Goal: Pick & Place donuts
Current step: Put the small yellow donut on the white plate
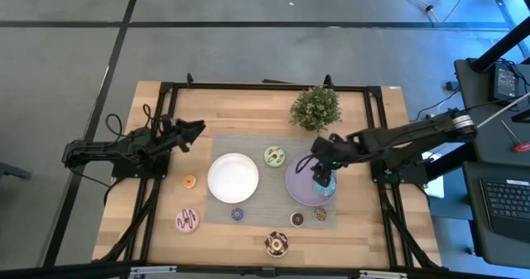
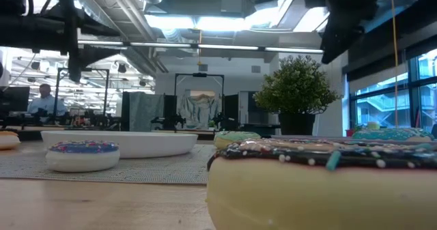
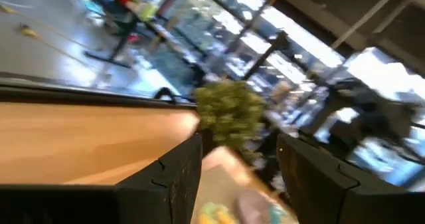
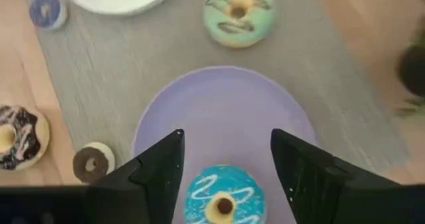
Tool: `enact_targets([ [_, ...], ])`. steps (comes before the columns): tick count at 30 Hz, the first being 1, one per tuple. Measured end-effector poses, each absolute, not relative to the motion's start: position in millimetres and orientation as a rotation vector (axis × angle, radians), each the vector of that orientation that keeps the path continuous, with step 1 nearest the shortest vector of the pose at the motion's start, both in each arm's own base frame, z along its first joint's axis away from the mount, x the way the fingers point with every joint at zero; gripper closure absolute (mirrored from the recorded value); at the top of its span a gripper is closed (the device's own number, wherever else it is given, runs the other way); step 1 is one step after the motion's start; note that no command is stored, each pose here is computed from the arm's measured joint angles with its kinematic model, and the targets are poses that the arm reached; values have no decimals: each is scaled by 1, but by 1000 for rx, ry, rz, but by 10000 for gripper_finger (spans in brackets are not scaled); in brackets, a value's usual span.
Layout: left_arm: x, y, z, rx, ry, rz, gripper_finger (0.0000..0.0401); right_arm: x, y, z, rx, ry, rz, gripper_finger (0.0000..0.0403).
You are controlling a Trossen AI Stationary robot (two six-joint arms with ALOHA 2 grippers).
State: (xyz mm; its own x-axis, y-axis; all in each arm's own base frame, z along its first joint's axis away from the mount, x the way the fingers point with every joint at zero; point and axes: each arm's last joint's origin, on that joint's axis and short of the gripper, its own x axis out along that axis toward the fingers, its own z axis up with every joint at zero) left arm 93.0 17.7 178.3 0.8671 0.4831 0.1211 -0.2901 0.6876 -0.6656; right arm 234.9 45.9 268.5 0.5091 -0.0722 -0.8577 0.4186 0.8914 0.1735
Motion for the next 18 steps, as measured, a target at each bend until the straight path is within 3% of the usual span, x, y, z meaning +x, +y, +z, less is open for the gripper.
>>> enact_targets([
  [5, 91, 16, 208, -569, -319, 363, 222, 213, 36, 261, 465, 894, -323, 204],
  [10, 97, 17, 244, -427, -124, 462, 230, 208, 28, 258, 543, 741, -310, 221],
  [15, 109, 17, 271, -412, 339, 531, 234, 206, 22, 257, 553, 724, -330, 228],
  [18, 118, 17, 273, -515, 632, 644, 237, 207, 19, 257, 544, 720, -339, 228],
])
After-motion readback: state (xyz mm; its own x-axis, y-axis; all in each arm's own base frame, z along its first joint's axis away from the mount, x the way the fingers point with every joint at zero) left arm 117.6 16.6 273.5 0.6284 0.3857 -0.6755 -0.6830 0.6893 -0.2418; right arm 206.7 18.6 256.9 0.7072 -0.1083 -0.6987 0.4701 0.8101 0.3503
